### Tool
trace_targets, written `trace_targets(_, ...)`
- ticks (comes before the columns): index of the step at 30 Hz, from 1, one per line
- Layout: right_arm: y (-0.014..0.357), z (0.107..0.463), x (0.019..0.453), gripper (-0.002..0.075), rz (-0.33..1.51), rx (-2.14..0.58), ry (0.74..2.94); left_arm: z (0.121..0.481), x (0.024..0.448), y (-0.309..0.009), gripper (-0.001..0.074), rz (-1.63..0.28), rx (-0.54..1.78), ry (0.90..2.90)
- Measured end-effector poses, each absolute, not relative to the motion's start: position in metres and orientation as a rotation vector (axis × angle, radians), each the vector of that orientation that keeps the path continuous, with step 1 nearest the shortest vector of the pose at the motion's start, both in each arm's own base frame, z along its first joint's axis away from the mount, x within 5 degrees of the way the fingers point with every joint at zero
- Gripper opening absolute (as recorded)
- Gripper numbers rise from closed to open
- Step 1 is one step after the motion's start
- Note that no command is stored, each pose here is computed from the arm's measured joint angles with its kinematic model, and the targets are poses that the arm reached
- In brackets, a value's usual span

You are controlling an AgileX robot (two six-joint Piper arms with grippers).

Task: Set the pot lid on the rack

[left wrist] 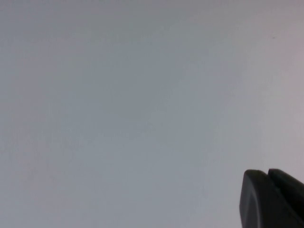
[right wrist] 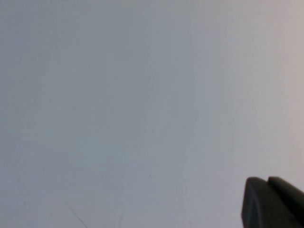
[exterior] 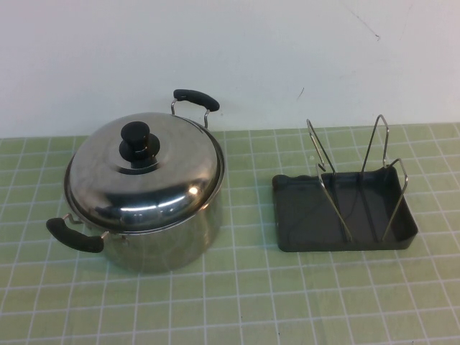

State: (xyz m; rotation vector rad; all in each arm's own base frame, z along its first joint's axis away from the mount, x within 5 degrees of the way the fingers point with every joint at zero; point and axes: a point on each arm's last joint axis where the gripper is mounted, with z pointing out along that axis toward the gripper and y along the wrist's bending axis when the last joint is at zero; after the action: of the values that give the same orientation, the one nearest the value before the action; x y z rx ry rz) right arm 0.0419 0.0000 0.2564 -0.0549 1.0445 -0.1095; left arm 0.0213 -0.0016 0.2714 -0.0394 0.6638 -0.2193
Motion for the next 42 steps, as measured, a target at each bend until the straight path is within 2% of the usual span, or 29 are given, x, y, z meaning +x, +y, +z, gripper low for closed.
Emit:
trace_targets(2, 0.001, 0.267, 0.04, -0.0001, -0.151, -0.09, 1.056, 0.27, 0.023, 0.001, -0.0002, -0.223, -0.074, 0.688)
trace_targets(5, 0.002, 0.287, 0.034, -0.0001, -0.217, -0.142, 1.074, 0.273, 0.033, 0.002, -0.0002, -0.193, -0.103, 0.897)
trace_targets(8, 0.002, 0.303, 0.029, -0.0001, -0.267, -0.175, 1.092, 0.293, 0.033, 0.0, -0.0002, -0.146, -0.064, 1.064)
trace_targets(12, 0.001, 0.315, 0.037, -0.0001, -0.276, -0.184, 1.181, 0.317, 0.042, -0.001, -0.0002, -0.149, -0.062, 1.169)
trace_targets(22, 0.001, 0.311, 0.065, -0.0001, -0.19, -0.16, 1.333, 0.338, 0.126, -0.006, -0.0002, -0.23, -0.131, 1.431)
trace_targets(26, 0.005, 0.311, 0.068, -0.0001, -0.186, -0.213, 1.328, 0.336, 0.169, -0.018, -0.0002, -0.251, -0.012, 1.442)
trace_targets(30, 0.019, 0.313, 0.068, -0.0001, -0.163, -0.4, 1.268, 0.332, 0.206, -0.04, 0.0012, -0.349, 0.16, 1.436)
trace_targets(32, 0.03, 0.311, 0.068, -0.0001, -0.104, -0.531, 1.244, 0.326, 0.223, -0.051, 0.0063, -0.385, 0.227, 1.454)
trace_targets(34, 0.04, 0.306, 0.067, -0.0001, -0.047, -0.658, 1.25, 0.316, 0.24, -0.06, 0.0163, -0.411, 0.274, 1.494)
trace_targets(39, 0.05, 0.298, 0.064, -0.0001, 0.079, -0.766, 1.283, 0.292, 0.276, -0.077, 0.055, -0.425, 0.349, 1.585)
trace_targets(40, 0.05, 0.298, 0.064, -0.0001, 0.089, -0.76, 1.293, 0.288, 0.283, -0.079, 0.06, -0.423, 0.359, 1.598)
trace_targets(42, 0.05, 0.298, 0.064, -0.0001, 0.095, -0.75, 1.302, 0.28, 0.295, -0.082, 0.065, -0.418, 0.372, 1.622)
